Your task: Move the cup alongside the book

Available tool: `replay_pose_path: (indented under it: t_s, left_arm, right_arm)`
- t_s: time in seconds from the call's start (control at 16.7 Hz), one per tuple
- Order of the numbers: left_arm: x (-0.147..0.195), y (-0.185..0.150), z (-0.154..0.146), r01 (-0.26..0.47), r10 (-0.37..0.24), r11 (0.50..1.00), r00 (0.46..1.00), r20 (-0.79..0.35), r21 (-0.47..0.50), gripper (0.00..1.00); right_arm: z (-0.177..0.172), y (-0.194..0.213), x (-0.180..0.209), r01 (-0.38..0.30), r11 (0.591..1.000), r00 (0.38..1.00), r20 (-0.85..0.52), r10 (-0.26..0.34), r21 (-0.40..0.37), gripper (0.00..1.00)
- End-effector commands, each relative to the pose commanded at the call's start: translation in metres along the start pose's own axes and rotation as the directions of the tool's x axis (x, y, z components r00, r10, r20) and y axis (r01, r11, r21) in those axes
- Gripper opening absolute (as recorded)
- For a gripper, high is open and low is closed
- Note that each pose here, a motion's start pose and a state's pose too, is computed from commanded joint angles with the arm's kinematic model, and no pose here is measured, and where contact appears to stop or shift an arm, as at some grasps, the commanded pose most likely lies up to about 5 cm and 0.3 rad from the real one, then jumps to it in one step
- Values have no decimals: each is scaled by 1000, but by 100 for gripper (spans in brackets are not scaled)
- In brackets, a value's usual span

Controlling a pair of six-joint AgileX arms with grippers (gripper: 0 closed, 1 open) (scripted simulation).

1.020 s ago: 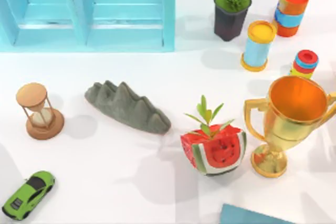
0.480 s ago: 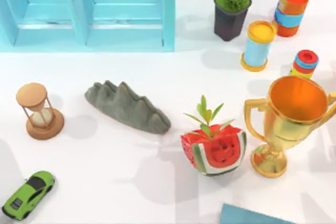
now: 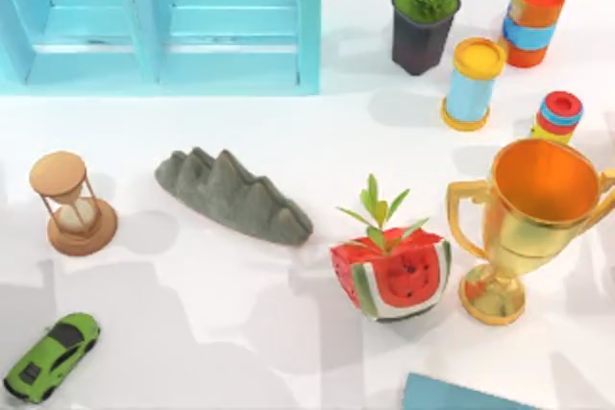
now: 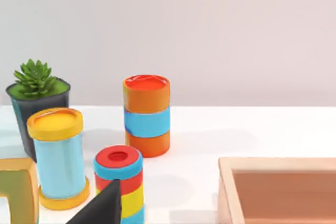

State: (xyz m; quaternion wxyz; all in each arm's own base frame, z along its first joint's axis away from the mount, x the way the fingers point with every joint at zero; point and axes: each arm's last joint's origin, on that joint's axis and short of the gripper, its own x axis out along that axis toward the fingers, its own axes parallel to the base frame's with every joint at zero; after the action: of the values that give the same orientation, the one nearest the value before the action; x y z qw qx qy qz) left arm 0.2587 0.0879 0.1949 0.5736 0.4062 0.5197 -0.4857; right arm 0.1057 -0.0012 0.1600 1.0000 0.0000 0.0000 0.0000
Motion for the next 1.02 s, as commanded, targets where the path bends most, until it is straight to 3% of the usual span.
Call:
replay_pose_path:
  t_s: [0.48,1.02]
  left_arm:
    - [9,-7,106,103,-99,961,995,29,-255,0]
    - [20,-50,204,165,-206,843,978,-24,-512,0]
  right_arm:
    - [0,0,0,0,1000,1000,0,0,0,100]
    - [0,0,0,0,1000,1000,0,0,0,100]
